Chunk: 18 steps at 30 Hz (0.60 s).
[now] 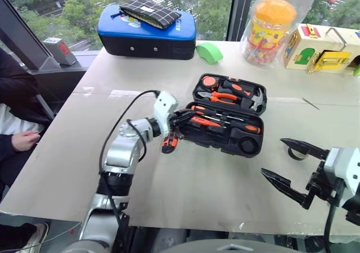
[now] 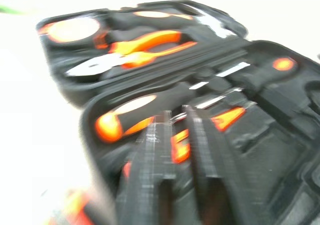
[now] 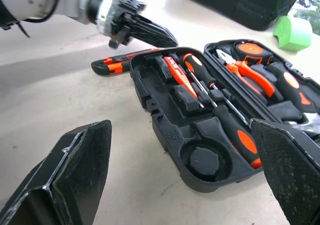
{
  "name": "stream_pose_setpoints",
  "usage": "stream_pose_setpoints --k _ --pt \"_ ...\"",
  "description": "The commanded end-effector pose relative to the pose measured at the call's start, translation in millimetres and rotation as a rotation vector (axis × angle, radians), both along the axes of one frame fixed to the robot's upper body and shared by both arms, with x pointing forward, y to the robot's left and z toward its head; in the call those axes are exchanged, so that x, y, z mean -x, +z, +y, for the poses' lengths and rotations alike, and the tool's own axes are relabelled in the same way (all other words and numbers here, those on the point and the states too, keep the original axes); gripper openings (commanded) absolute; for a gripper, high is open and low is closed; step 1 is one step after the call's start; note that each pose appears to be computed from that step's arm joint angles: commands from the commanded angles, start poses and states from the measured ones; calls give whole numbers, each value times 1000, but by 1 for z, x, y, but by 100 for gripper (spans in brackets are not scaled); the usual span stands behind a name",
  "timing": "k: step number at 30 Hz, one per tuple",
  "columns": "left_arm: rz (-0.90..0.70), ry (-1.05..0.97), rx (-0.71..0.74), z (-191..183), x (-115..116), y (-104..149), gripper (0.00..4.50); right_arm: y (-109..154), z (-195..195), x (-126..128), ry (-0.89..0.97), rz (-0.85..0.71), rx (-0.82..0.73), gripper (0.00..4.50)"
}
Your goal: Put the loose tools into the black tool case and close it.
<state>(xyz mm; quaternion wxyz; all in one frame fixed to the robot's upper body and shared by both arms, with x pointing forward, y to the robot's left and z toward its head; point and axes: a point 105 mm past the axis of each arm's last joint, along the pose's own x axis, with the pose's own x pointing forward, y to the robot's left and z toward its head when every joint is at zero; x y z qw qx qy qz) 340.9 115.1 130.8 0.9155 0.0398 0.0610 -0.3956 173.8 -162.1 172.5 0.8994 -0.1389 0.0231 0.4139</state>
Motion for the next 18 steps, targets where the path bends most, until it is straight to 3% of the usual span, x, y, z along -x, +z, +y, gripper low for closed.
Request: stream_pose_setpoints --k 1,6,11,18 --pt "-32 122 29 10 11 20 217 10 3 2 46 -38 3 450" --pt "37 342 -15 28 47 4 446 14 11 -5 155 -37 7 450" --pt "119 391 -121 29 73 -25 446 10 9 -13 205 -20 16 450" --pt "157 436 -199 29 66 -48 446 9 13 -23 249 -24 21 450"
